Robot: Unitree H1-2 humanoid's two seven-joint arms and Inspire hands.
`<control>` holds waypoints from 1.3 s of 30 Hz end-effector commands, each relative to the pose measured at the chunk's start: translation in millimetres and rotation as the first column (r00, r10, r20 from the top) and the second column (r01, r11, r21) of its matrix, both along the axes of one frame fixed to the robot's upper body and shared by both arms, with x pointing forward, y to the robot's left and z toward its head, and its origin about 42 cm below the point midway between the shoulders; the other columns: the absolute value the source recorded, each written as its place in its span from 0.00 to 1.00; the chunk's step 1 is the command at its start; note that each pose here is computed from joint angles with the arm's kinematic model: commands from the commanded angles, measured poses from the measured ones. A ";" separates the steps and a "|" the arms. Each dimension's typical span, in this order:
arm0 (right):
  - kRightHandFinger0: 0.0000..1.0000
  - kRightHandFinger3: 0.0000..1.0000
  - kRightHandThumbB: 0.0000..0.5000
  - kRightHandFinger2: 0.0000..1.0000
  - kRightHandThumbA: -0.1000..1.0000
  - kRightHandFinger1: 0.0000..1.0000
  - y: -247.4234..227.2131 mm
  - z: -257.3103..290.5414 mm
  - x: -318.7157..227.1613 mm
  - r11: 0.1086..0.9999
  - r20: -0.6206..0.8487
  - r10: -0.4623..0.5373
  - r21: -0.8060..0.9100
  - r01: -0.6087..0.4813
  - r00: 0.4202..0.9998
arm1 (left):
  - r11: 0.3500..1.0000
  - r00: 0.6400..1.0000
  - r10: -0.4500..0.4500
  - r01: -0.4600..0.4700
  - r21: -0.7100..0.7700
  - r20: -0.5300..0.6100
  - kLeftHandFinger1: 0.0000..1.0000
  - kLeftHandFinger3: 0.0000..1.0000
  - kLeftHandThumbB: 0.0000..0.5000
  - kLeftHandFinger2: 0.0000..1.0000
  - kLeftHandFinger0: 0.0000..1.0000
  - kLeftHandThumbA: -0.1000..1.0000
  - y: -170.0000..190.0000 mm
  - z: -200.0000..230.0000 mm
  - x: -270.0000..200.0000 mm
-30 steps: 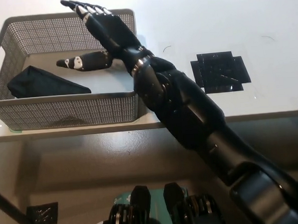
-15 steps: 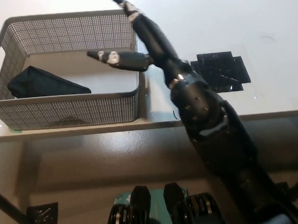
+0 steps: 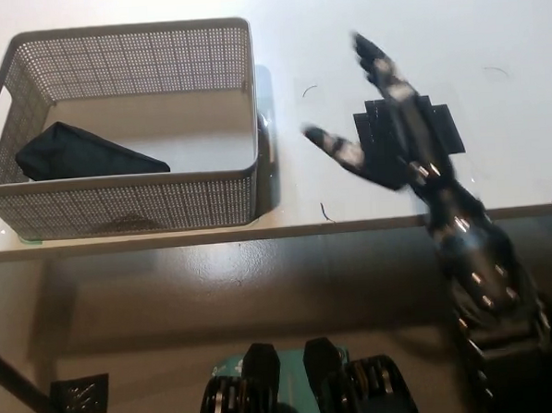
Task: Use the right hand to pick up the pencil case on the right hand side and put it into a grey container on the left side
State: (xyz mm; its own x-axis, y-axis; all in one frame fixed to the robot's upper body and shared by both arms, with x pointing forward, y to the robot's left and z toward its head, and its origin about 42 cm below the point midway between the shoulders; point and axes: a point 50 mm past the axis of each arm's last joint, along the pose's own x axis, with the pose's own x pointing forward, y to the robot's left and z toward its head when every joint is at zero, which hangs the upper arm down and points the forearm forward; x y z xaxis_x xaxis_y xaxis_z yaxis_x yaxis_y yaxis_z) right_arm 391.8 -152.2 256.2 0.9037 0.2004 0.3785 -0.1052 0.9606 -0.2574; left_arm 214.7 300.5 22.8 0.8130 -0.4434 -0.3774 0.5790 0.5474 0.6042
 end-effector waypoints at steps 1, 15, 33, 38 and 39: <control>1.00 1.00 0.81 1.00 1.00 1.00 -101.8 -11.8 -91.8 0.895 0.115 0.095 0.425 -0.135 0.989 | 0.998 0.998 0.067 -0.067 -0.004 -0.016 1.00 1.00 0.71 1.00 1.00 1.00 23.1 -3.1 -16.1; 1.00 1.00 0.71 1.00 1.00 1.00 -150.1 -138.4 -147.0 0.907 -0.222 0.042 0.418 0.056 0.974 | 0.983 0.983 0.178 -0.175 -0.047 0.047 1.00 1.00 0.78 1.00 1.00 1.00 30.2 -6.9 -1.6; 1.00 1.00 0.57 1.00 1.00 1.00 -166.4 -249.7 -162.6 0.914 -0.533 0.041 0.362 0.184 0.845 | 0.877 0.881 0.442 -0.384 -0.289 0.170 1.00 1.00 0.83 1.00 1.00 1.00 69.1 15.7 3.6; 1.00 1.00 0.57 1.00 1.00 1.00 -165.2 -262.8 -154.0 0.904 -0.542 0.063 0.386 0.182 0.838 | 0.837 0.855 0.492 -0.415 -0.358 0.160 1.00 1.00 0.86 1.00 1.00 1.00 86.3 16.7 1.8; 1.00 1.00 0.55 1.00 1.00 1.00 -165.3 -266.1 -152.9 0.904 -0.543 0.067 0.388 0.179 0.837 | 0.829 0.853 0.499 -0.420 -0.369 0.151 1.00 1.00 0.79 1.00 1.00 1.00 89.4 15.3 3.1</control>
State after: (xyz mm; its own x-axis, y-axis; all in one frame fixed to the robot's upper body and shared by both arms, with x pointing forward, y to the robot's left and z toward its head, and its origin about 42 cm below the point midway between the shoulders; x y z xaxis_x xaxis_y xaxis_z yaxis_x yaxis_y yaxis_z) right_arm 220.9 -307.7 -20.2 0.9527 0.0493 -0.2999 0.0146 0.9782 0.2073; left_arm 217.3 369.5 26.3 0.9731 -0.1101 -0.2022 0.1998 0.8403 0.5039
